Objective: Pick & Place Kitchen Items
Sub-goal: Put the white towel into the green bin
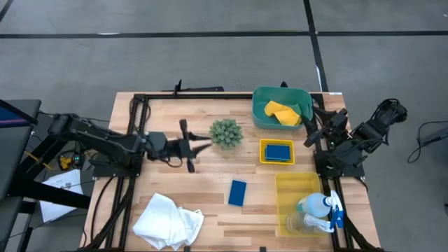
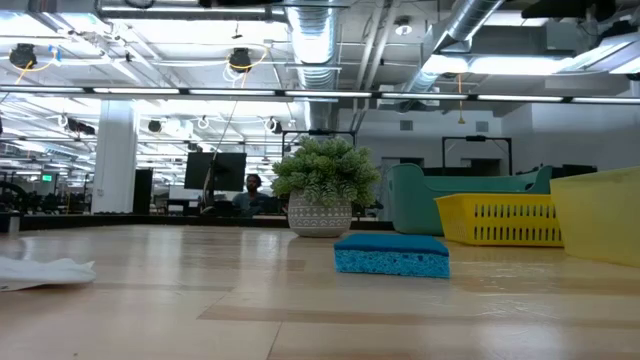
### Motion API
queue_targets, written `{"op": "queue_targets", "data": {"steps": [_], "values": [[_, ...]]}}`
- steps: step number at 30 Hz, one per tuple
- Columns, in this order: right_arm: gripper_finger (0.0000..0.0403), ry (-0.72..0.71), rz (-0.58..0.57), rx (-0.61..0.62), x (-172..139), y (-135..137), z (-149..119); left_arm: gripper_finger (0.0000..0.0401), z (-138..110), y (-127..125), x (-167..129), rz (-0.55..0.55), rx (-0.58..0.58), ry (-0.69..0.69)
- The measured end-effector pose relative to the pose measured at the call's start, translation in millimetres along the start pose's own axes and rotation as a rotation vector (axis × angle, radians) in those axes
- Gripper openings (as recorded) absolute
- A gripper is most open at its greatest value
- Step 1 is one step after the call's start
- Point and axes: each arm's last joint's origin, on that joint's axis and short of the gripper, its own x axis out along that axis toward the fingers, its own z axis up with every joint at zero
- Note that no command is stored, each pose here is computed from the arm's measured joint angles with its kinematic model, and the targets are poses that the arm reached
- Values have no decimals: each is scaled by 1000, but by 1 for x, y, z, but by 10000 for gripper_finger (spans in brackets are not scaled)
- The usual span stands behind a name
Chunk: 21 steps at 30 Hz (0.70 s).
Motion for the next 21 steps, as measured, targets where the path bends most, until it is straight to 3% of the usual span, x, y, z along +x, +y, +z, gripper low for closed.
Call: {"op": "queue_targets", "data": {"steps": [8, 16, 21], "values": [[260, -1, 0, -21, 0, -4, 1, 132, 27, -44, 28, -104, 75, -5], [260, 0, 0, -22, 0, -4, 1, 164, 8, -74, 41, -224, 256, 156], [260, 3, 4, -23, 0, -4, 1, 174, -6, -82, 30, -298, 177, 315]]}}
